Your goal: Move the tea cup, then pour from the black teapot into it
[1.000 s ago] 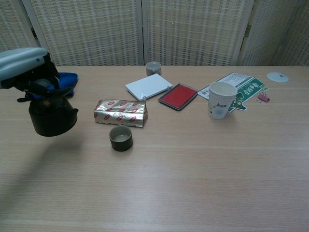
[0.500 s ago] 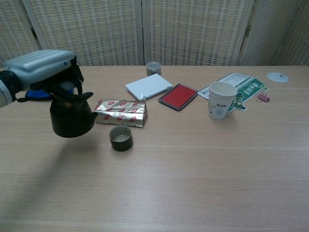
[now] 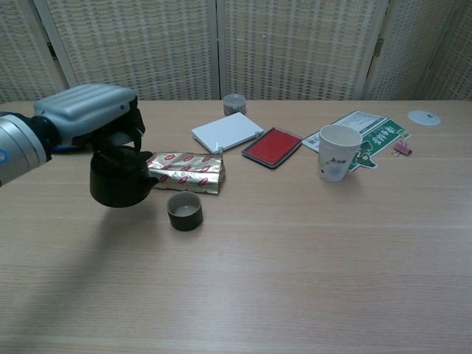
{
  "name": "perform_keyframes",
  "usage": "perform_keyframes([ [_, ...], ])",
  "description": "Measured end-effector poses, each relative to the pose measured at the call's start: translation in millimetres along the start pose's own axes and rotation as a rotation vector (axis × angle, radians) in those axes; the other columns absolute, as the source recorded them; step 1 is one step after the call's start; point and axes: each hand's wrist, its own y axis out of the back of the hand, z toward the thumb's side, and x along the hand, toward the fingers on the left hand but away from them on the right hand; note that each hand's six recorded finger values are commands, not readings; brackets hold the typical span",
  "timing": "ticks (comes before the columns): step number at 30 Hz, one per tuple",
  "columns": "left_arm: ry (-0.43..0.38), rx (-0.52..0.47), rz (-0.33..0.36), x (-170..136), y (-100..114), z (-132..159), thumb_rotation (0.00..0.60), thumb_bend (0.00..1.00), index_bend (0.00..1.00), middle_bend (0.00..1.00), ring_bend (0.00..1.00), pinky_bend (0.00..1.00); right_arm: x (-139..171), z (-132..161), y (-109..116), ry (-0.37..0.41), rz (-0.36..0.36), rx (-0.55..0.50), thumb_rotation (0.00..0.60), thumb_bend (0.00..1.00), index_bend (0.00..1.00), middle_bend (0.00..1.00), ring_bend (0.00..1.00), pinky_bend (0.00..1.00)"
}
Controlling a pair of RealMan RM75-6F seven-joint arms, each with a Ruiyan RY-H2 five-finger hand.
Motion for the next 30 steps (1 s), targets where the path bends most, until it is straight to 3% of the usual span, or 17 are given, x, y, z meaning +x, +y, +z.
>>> perform_keyframes([
  [30, -0.081, 0.138, 0.048, 14.9, 0.6, 48.4, 0.6, 0.36, 1.0, 1.0, 0.96, 0.67, 1.1, -5.1, 4.2, -0.01, -0.013, -0.003, 0.6, 0.25, 0.24, 0.24, 0.18, 0.25],
])
